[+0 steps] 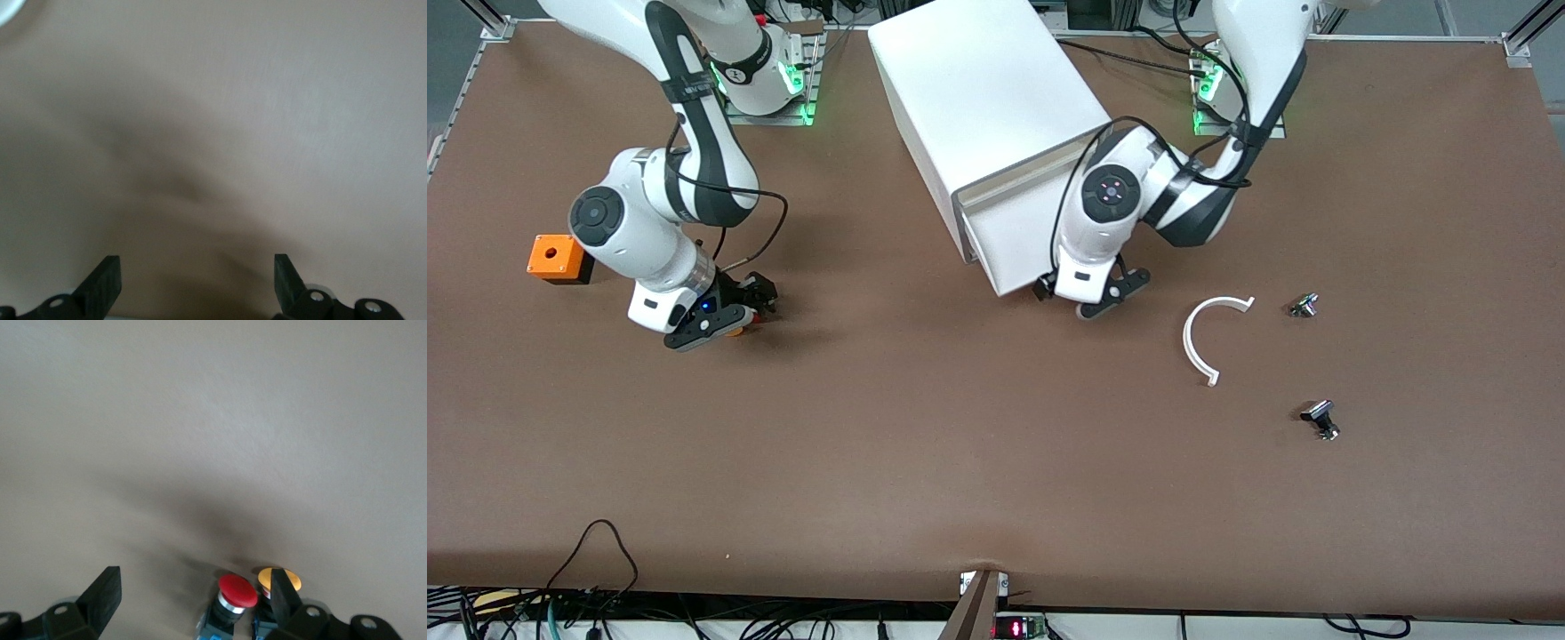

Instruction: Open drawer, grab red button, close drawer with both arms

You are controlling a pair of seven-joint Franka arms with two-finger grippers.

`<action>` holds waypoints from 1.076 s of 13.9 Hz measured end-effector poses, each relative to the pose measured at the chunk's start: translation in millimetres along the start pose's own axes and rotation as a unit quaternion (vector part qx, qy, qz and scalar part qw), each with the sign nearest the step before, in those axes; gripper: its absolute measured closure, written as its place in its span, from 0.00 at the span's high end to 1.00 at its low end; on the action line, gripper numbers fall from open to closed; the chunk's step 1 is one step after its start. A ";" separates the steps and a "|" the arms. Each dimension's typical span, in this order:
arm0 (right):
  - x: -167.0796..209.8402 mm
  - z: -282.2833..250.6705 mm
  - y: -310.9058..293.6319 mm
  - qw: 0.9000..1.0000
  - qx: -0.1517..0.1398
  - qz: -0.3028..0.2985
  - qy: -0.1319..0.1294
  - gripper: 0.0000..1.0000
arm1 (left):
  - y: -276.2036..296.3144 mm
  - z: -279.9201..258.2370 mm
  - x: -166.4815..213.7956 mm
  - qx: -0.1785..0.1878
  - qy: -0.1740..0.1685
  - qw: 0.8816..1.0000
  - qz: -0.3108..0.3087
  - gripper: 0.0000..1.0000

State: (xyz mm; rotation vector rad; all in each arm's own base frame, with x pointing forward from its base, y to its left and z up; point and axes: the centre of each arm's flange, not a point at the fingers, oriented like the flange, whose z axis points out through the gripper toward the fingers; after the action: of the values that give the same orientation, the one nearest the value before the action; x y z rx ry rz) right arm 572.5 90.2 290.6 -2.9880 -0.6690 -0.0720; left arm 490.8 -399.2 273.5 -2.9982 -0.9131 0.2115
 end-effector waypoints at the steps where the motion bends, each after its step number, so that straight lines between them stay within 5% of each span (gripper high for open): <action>1: 7.3 -11.4 0.8 1.000 0.005 -0.001 -0.002 0.99 | 2.5 1.9 -15.3 0.008 -0.005 1.000 0.000 1.00; 6: 32.7 -71.3 15.4 0.999 0.026 0.000 -0.019 0.99 | 12.4 4.7 -80.8 0.029 -0.024 0.999 0.006 1.00; 10: 43.8 -129.8 35.8 0.999 0.027 0.004 -0.027 0.99 | 10.2 2.6 -94.5 0.043 -0.037 0.998 0.008 1.00; 15: 29.8 -186.9 70.8 0.997 0.015 0.018 -0.067 1.00 | 8.8 2.1 -105.0 0.054 -0.052 0.997 0.011 1.00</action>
State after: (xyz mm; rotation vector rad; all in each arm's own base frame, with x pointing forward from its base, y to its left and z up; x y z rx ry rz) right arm 624.3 22.6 473.9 -2.9941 -0.6225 0.1402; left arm 409.1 -464.9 284.5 -2.9230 -0.8467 0.4079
